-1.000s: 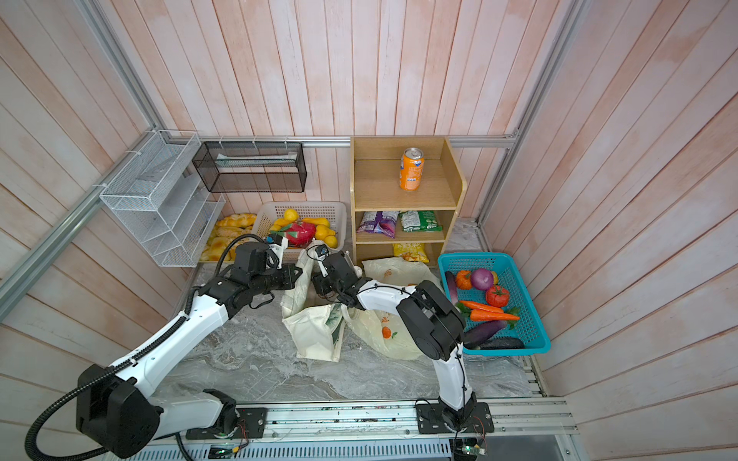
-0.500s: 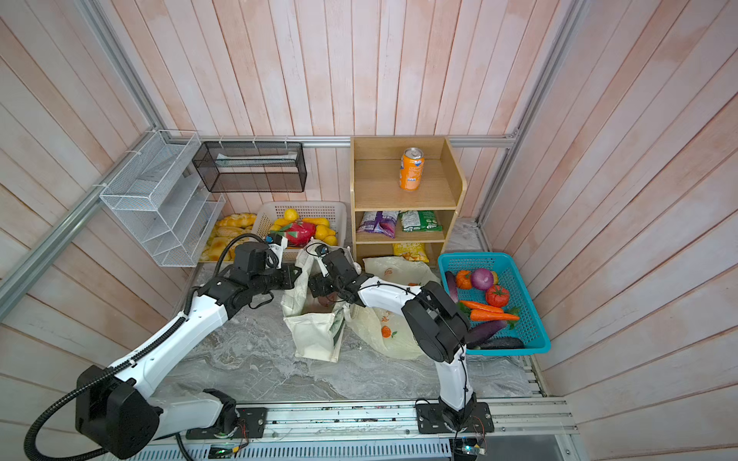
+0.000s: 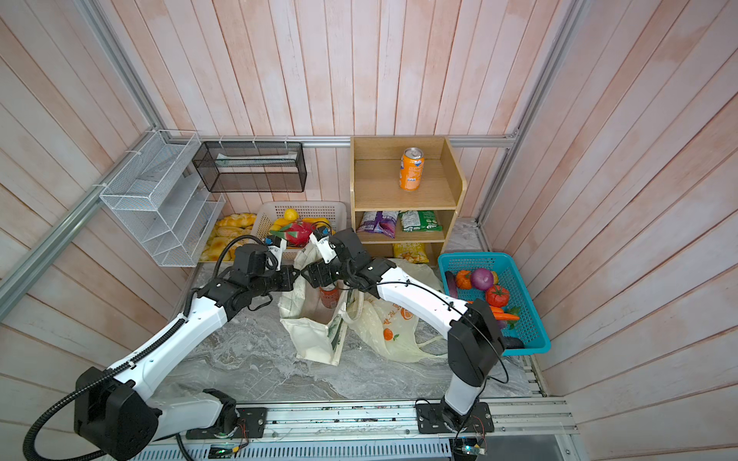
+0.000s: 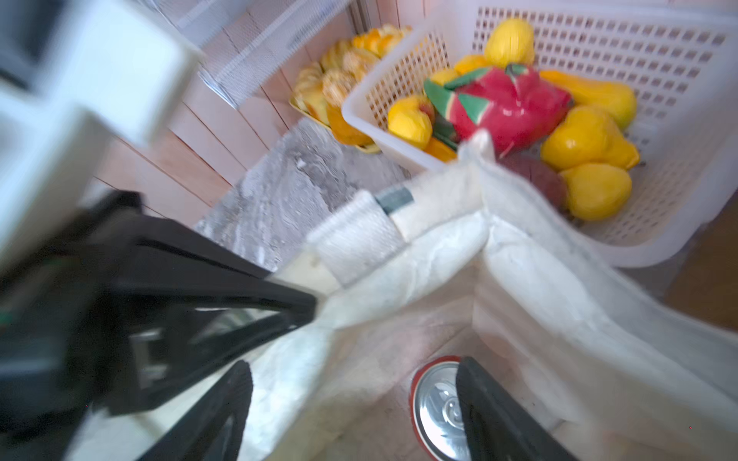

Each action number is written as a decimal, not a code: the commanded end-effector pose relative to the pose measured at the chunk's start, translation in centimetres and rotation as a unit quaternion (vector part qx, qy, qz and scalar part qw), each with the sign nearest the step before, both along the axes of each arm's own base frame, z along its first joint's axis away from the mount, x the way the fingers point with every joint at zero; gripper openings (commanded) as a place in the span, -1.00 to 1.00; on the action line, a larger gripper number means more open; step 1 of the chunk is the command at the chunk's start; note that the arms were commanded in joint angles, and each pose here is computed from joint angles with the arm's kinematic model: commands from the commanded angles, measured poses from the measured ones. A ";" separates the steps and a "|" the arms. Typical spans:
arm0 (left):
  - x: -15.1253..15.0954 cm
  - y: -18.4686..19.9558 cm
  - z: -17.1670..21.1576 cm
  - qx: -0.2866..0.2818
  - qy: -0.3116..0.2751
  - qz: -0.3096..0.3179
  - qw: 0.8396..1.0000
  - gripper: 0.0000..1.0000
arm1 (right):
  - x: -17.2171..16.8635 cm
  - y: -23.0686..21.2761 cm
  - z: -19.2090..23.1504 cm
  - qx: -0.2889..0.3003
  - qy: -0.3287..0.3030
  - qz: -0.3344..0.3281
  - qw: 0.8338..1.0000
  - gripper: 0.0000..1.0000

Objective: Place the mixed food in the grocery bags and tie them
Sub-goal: 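Release the can and move the right gripper to the purple snack bag on the shelf, then grasp the purple snack bag with the right gripper and lift it off the shelf, then lower the purple snack bag into the tote with the right gripper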

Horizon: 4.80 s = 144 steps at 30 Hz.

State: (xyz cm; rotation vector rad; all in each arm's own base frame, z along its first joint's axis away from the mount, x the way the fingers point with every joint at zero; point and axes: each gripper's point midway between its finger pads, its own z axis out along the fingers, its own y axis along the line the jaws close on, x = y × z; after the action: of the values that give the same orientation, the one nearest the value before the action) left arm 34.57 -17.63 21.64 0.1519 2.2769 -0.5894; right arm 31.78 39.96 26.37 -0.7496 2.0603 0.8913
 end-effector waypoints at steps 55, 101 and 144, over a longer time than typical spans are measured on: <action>0.2 1.5 1.9 0.040 -0.024 0.010 0.999 -1.00 | 17.2 -22.6 -3.5 0.263 0.124 -0.356 0.888 0.29; 0.9 1.0 1.4 0.034 -0.017 0.011 0.999 -1.00 | 3.9 -21.2 10.9 0.316 0.031 -0.227 0.921 -1.00; 0.9 1.4 3.3 0.044 -0.042 0.005 0.998 -1.00 | -9.6 -1.7 -3.8 -0.094 0.089 0.095 0.987 -1.00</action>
State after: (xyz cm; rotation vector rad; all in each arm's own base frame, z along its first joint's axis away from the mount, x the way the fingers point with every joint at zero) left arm 34.95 -16.19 22.76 0.1841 2.2865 -0.4642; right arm 22.07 38.17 23.16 -0.9559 2.2746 0.9951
